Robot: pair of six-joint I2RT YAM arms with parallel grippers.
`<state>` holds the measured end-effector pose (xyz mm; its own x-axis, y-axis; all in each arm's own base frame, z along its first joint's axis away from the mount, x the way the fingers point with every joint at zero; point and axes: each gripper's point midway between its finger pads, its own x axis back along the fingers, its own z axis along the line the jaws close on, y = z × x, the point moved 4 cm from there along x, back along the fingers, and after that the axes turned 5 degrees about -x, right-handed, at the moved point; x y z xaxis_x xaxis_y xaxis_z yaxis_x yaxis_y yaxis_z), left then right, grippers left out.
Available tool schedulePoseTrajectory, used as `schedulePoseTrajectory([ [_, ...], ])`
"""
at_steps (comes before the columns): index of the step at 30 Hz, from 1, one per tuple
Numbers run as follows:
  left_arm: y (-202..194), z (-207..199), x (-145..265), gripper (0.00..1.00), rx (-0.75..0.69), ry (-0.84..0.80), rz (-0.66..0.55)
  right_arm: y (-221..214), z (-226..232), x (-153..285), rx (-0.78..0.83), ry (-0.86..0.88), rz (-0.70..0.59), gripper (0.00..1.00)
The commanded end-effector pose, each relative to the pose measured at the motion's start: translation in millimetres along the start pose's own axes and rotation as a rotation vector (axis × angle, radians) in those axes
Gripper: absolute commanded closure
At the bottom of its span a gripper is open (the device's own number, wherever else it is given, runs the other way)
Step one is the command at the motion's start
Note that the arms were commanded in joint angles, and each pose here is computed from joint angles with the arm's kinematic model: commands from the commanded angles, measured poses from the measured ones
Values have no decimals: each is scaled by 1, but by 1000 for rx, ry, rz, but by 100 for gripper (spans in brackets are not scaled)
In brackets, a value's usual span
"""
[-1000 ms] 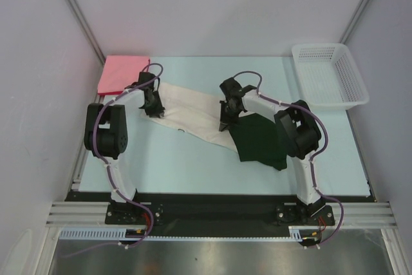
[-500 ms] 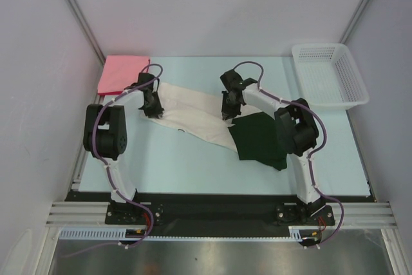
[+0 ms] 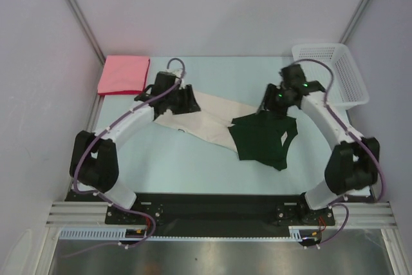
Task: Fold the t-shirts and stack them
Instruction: Fold the tshirt
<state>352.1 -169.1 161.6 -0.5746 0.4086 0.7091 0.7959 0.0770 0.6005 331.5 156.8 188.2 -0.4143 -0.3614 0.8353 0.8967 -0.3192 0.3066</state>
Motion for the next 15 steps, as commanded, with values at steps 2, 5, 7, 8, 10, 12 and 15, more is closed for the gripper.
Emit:
schedulePoseTrajectory([
  [2,-41,-107,3,43,-66,-416,78,-28,-69,38,-146,-9,53,44],
  [5,-69,-151,5,43,-116,-567,118,-43,-105,54,-239,-12,33,43],
  [7,-91,-159,-4,43,-89,-600,170,-51,-122,59,-294,-6,28,42],
  [8,-99,-175,-4,43,-83,-652,175,-54,-124,64,-301,5,14,42],
  [10,-121,-179,-14,49,-84,-661,235,-63,-131,64,-335,13,30,42],
  [12,-133,-191,-16,57,-97,-698,232,-68,-132,66,-339,19,20,42],
  [15,-153,-190,-26,54,-64,-716,234,-74,-132,63,-355,32,25,42],
])
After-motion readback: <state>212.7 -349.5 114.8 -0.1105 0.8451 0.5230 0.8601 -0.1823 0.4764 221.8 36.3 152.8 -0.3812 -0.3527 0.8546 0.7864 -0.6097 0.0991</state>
